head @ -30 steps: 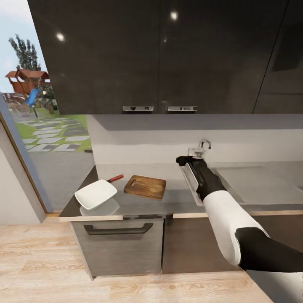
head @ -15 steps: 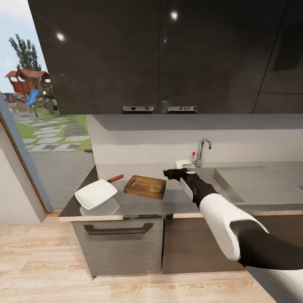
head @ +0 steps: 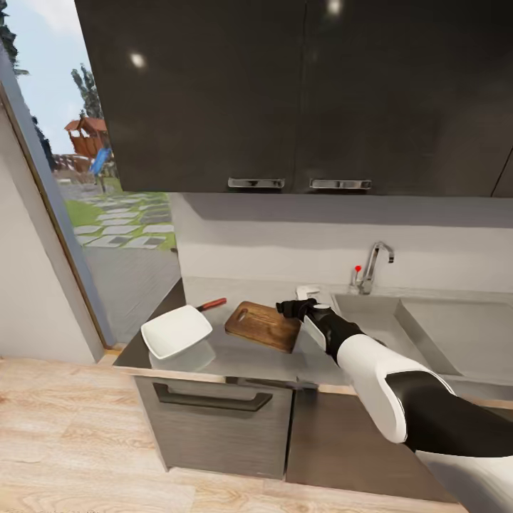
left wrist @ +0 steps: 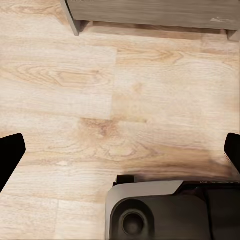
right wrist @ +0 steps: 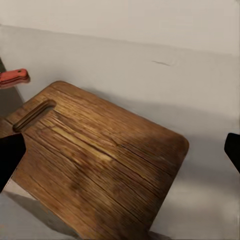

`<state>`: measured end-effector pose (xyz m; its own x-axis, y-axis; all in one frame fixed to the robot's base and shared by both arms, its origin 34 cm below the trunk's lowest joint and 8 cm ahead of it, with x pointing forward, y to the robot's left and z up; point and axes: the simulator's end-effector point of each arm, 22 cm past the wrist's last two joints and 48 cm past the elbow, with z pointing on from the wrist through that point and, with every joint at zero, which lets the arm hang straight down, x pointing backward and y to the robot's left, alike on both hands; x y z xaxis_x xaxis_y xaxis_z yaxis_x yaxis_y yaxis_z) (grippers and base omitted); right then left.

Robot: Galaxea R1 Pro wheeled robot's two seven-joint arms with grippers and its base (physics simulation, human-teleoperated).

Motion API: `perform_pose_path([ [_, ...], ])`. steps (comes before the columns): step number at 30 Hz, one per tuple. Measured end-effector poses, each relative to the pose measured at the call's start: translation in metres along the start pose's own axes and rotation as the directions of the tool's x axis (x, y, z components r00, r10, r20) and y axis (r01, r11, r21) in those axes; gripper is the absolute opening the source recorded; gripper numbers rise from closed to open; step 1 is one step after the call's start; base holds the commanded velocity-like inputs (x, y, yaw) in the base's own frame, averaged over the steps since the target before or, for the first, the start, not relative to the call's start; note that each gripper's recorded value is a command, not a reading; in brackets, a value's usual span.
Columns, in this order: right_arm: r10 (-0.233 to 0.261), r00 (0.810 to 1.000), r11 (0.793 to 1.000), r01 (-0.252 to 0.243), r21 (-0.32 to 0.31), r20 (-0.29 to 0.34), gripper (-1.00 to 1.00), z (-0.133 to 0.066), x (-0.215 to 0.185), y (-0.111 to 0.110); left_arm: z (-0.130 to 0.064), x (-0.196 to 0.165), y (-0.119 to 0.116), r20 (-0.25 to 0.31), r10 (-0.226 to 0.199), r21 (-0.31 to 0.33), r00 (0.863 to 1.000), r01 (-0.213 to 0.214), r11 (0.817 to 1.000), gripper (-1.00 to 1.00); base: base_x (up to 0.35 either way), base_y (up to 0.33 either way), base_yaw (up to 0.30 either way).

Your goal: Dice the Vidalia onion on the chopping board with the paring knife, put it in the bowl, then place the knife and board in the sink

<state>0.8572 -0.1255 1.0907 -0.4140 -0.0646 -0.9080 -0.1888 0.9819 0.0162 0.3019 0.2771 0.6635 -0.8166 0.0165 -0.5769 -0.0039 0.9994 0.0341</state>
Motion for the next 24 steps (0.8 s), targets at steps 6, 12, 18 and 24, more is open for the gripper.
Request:
perform_pose_path([
  [6,0.001,1.0,1.0,-0.001,0.0,-0.006,1.0,0.002,0.004,0.0,0.0,0.002,0.0,-0.006,0.0,0.0,1.0,0.0,1.0,1.0,0.258,-0.195,0.25],
  [12,0.002,1.0,1.0,-0.002,-0.001,-0.014,1.0,0.004,0.008,0.0,-0.001,0.005,0.0,-0.012,0.0,0.0,1.0,0.0,1.0,1.0,0.256,-0.195,0.25],
  [18,0.003,1.0,1.0,-0.003,-0.001,-0.02,1.0,0.007,0.012,0.0,-0.001,0.007,-0.001,-0.018,0.0,0.001,1.0,0.0,1.0,1.0,0.158,-0.191,0.25],
  [24,0.004,1.0,1.0,-0.004,-0.001,-0.029,1.0,0.009,0.018,-0.001,-0.001,0.009,-0.001,-0.023,0.0,0.001,1.0,0.0,1.0,1.0,0.012,-0.057,0.25],
])
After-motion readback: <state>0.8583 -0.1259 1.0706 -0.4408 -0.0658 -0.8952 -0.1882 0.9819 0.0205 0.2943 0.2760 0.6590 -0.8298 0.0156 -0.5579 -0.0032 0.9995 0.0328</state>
